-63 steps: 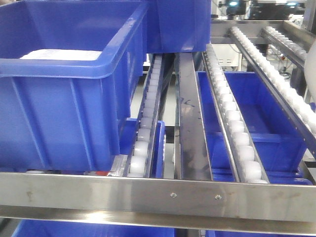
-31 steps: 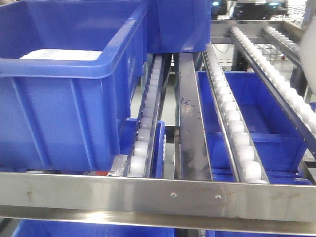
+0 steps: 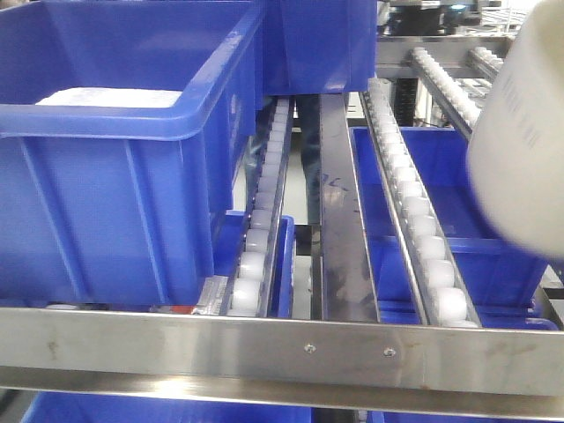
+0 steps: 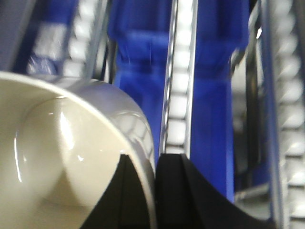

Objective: Move white bin to right shelf second layer
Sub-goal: 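Lower the held bin with the right gripper toward the shelf rollers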

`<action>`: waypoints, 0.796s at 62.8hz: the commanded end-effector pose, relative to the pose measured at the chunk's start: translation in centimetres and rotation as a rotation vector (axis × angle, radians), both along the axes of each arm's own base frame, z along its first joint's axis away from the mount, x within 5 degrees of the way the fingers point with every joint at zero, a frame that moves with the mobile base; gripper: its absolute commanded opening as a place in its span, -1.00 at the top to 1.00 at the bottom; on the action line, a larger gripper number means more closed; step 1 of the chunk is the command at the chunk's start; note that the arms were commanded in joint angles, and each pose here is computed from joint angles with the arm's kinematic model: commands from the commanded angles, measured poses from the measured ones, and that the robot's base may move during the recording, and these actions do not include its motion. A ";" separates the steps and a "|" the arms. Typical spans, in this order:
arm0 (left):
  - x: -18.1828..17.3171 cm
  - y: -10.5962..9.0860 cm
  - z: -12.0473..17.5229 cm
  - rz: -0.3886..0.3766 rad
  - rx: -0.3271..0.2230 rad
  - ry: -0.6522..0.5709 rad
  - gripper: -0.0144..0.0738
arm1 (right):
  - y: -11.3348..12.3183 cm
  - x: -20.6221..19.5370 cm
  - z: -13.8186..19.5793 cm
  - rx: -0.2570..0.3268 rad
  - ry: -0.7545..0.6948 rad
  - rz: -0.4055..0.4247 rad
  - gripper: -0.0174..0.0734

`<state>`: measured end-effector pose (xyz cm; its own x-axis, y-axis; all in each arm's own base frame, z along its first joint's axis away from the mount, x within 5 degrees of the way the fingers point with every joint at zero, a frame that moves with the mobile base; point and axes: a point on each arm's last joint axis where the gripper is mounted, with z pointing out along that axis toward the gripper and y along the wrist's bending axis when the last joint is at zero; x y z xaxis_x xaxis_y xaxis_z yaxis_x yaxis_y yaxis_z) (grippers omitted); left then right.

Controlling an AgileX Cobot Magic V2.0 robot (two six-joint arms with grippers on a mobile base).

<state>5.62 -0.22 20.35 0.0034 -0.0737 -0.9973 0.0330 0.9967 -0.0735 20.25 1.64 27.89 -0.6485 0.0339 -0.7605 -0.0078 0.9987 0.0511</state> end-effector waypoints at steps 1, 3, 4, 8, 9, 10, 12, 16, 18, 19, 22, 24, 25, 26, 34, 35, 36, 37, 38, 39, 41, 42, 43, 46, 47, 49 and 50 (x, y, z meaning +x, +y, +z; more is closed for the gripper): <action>-0.1 0.1 -0.1 0.003 -0.009 -0.077 0.48 | -0.6 1.9 0.5 0.032 -0.080 -0.048 0.49; -0.1 0.1 -0.1 0.003 -0.009 -0.077 0.48 | -0.9 2.3 0.2 0.035 -0.067 -0.067 0.49; -0.1 0.1 -0.1 0.003 -0.009 -0.077 0.48 | -1.2 2.5 -0.1 0.036 -0.059 -0.081 0.49; -0.1 0.1 -0.1 0.003 -0.009 -0.077 0.48 | -1.9 2.9 -0.6 0.038 -0.040 -0.116 0.49; -0.1 0.1 -0.1 0.003 -0.009 -0.077 0.48 | -2.1 3.0 -0.8 0.038 -0.034 -0.125 0.49; -0.1 0.1 -0.1 0.003 -0.009 -0.077 0.48 | -2.2 3.0 -0.8 0.038 -0.031 -0.129 0.49; -0.1 0.1 -0.1 0.003 -0.009 -0.077 0.48 | -2.3 3.1 -1.0 0.037 -0.025 -0.134 0.49; -0.1 0.1 -0.1 0.003 -0.009 -0.077 0.48 | -2.4 3.1 -1.0 0.036 -0.023 -0.135 0.49; -0.1 0.1 -0.1 0.003 -0.009 -0.077 0.48 | -2.4 3.1 -1.0 0.035 -0.026 -0.134 0.49; -0.1 0.1 -0.1 0.003 -0.009 -0.077 0.48 | -2.4 3.2 -1.0 0.035 -0.028 -0.134 0.49; -0.1 0.1 -0.1 0.003 -0.009 -0.077 0.48 | -2.4 3.2 -0.9 0.036 -0.030 -0.134 0.49; -0.1 0.1 -0.1 0.003 -0.009 -0.077 0.48 | -2.4 3.2 -0.9 0.036 -0.032 -0.134 0.49; -0.1 0.1 -0.1 0.003 -0.009 -0.077 0.48 | -2.4 3.2 -0.9 0.036 -0.032 -0.134 0.49; -0.1 0.1 -0.1 0.003 -0.009 -0.077 0.48 | -2.4 3.2 -0.9 0.036 -0.032 -0.134 0.49; -0.1 0.1 -0.1 0.003 -0.009 -0.077 0.48 | -2.4 3.2 -1.0 0.037 -0.033 -0.134 0.49; -0.1 0.1 -0.1 0.003 -0.009 -0.077 0.48 | -2.3 3.2 -1.0 0.037 -0.032 -0.132 0.49; -0.1 0.1 -0.1 0.003 -0.009 -0.077 0.48 | -2.3 3.3 -1.0 0.036 -0.031 -0.132 0.49; -0.1 0.1 -0.1 0.003 -0.009 -0.077 0.48 | -2.3 3.3 -1.1 0.036 -0.029 -0.132 0.49; -0.1 0.1 -0.1 0.003 -0.009 -0.077 0.48 | -2.3 3.3 -1.1 0.036 -0.026 -0.132 0.49; -0.1 0.1 -0.1 0.003 -0.009 -0.077 0.48 | -2.3 3.3 -1.2 0.036 -0.024 -0.132 0.49; -0.1 0.1 -0.1 0.003 -0.009 -0.077 0.48 | -2.3 3.5 -1.4 0.036 -0.017 -0.133 0.49; -0.1 0.1 -0.1 0.003 -0.009 -0.077 0.48 | -2.3 3.5 -1.5 0.036 -0.012 -0.133 0.49; -0.1 0.1 -0.1 0.003 -0.009 -0.077 0.48 | -2.3 3.5 -1.5 0.035 -0.010 -0.133 0.49; -0.1 0.1 -0.1 0.003 -0.009 -0.077 0.48 | -2.3 3.7 -1.8 0.034 0.004 -0.132 0.49; -0.1 0.1 -0.1 0.003 -0.009 -0.077 0.48 | -2.3 3.8 -1.9 0.033 0.008 -0.131 0.49; -0.1 0.1 -0.1 0.003 -0.009 -0.077 0.48 | -2.3 3.9 -2.1 0.033 0.017 -0.128 0.49; -0.1 0.1 -0.1 0.003 -0.009 -0.077 0.48 | -2.2 4.0 -2.2 0.032 0.020 -0.125 0.49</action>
<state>5.62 -0.22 20.35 0.0034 -0.0737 -0.9973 0.0330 0.9967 -0.0735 23.26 -0.62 24.17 -0.7298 0.1419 -0.6688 0.1320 0.9891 0.0658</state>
